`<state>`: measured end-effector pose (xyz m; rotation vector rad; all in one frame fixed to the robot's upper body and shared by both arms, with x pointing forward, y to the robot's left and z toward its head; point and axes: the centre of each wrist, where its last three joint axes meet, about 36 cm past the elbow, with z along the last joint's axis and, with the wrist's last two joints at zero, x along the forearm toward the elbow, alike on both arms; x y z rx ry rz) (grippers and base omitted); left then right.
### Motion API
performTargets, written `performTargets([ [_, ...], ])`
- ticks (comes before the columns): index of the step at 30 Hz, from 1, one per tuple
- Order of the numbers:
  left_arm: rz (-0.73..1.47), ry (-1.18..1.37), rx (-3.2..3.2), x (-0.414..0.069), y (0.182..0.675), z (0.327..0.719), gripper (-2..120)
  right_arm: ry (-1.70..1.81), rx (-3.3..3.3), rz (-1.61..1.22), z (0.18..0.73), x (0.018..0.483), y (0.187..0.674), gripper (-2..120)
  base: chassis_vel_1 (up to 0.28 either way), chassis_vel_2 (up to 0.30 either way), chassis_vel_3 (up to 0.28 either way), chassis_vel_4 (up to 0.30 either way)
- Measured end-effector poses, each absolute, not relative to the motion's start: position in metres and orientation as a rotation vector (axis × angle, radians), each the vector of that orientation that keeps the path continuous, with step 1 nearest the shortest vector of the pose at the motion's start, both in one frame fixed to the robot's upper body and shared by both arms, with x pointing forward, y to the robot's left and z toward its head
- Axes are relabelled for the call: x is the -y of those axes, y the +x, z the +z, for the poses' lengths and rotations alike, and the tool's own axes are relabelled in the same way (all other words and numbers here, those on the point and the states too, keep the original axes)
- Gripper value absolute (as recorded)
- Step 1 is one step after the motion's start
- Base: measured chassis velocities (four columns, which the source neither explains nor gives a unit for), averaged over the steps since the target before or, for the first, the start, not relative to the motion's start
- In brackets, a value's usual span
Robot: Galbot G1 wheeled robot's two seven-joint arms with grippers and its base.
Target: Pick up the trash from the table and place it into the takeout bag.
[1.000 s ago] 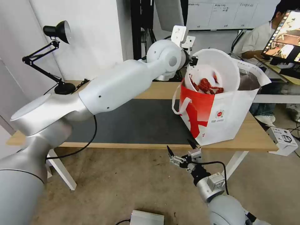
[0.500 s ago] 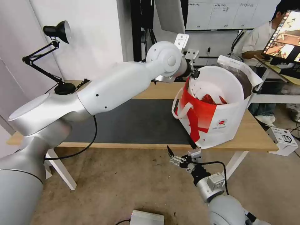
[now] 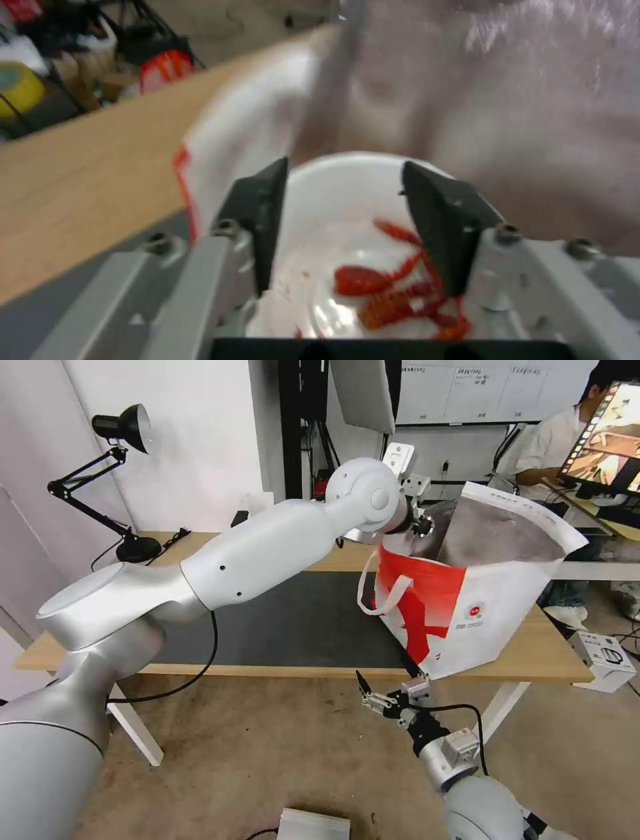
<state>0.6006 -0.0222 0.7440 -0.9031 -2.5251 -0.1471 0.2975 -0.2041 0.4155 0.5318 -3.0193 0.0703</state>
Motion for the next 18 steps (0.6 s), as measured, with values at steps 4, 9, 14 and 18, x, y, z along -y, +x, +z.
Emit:
performTargets([
  [4, -0.078, -0.912, 2.629, 0.002, 0.594, 0.753, 71, 0.532, 3.019, 0.07, 0.416, 0.204, 0.297, 100, 0.0, 0.0, 0.0, 0.0],
  [9, -0.003, -0.91, 2.796, -0.031, 0.588, 0.751, 87, 0.532, 3.019, 0.07, 0.416, 0.204, 0.297, 100, 0.0, 0.0, 0.0, 0.0],
  [14, 0.073, -0.867, 2.977, -0.092, 0.575, 0.724, 100, 0.532, 3.019, 0.07, 0.416, 0.204, 0.297, 100, 0.0, 0.0, 0.0, 0.0],
  [18, 0.046, -0.775, 3.071, -0.16, 0.551, 0.693, 100, 0.532, 3.019, 0.07, 0.416, 0.204, 0.298, 100, 0.0, 0.0, 0.0, 0.0],
])
